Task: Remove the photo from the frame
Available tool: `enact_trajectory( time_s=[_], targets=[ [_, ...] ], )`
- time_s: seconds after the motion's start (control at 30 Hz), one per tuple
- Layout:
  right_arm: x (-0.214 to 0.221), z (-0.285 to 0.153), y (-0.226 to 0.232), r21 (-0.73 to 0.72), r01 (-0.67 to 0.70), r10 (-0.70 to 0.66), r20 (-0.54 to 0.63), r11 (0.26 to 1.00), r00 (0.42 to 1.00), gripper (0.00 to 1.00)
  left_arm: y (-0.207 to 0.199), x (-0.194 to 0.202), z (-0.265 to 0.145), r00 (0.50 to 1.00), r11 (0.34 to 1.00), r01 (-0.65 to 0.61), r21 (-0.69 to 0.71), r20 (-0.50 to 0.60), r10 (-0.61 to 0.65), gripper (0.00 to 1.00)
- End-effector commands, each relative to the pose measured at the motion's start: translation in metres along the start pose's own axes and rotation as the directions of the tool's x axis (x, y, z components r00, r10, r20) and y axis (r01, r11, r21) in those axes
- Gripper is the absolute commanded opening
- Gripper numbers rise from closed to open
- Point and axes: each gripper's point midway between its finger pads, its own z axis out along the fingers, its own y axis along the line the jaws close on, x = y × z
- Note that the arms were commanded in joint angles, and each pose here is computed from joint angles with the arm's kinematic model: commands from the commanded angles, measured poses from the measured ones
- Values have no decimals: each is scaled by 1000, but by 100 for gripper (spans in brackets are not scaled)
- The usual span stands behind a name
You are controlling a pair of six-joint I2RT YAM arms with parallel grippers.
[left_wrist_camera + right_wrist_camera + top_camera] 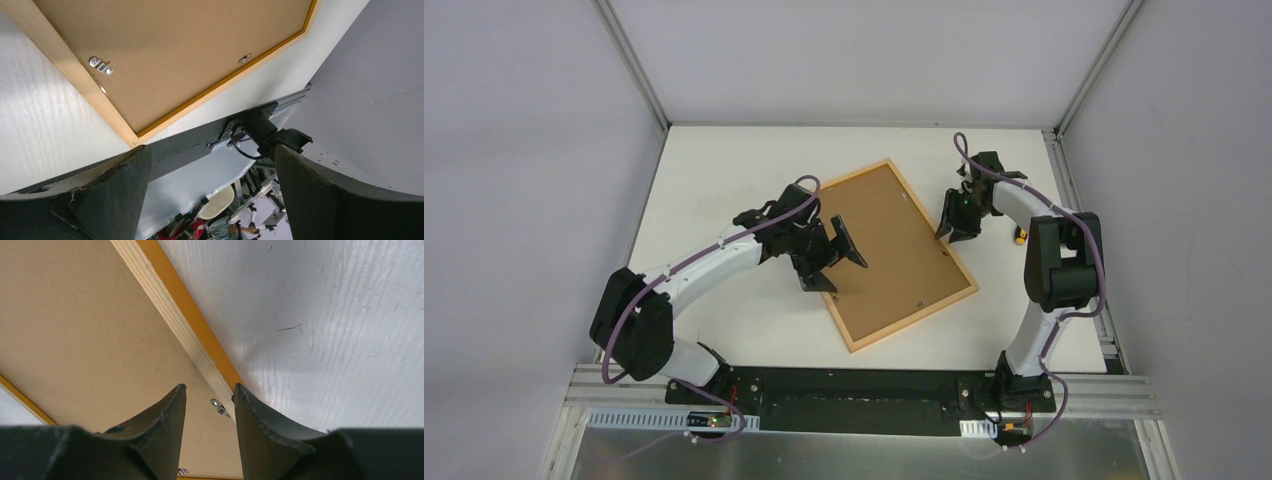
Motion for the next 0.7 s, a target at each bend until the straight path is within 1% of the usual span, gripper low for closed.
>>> enact_trajectory(
  time_s=[0.0,0.07,0.2,0.23,0.3,0.33,0.47,0.6,0.63,0.67],
  targets=[
    [5,9,-7,39,21,-20,-18,999,1000,44,-1,10,-13,1000,999,-6,32,1,5,93],
    [1,4,-12,82,19,-20,14,996,1000,46,-1,10,-14,1000,999,-9,34,5,9,93],
    [2,2,-26,163,15,-17,12,987,1000,47,1,12,-15,1000,999,-12,35,1,12,93],
    [2,3,-28,175,15,-17,10,984,1000,47,1,12,-15,1000,999,-12,35,2,12,94],
    [6,6,-25,151,13,-13,-5,988,1000,47,3,13,-15,1000,999,-12,34,2,12,94],
    [8,8,-23,137,12,-10,-16,991,1000,44,4,14,-16,1000,999,-13,34,2,12,93],
    [13,13,-18,108,-31,34,-31,994,999,28,5,15,-16,1000,999,-22,35,1,22,93],
    [24,18,-17,104,-51,57,-52,993,997,28,3,13,-18,998,997,-69,43,6,69,93],
    [29,21,-17,107,-86,94,-72,991,993,27,2,13,-17,997,996,-80,43,4,80,93],
    [33,22,-15,106,-123,133,-85,987,988,19,1,13,-17,995,994,-96,46,5,95,93]
  ],
)
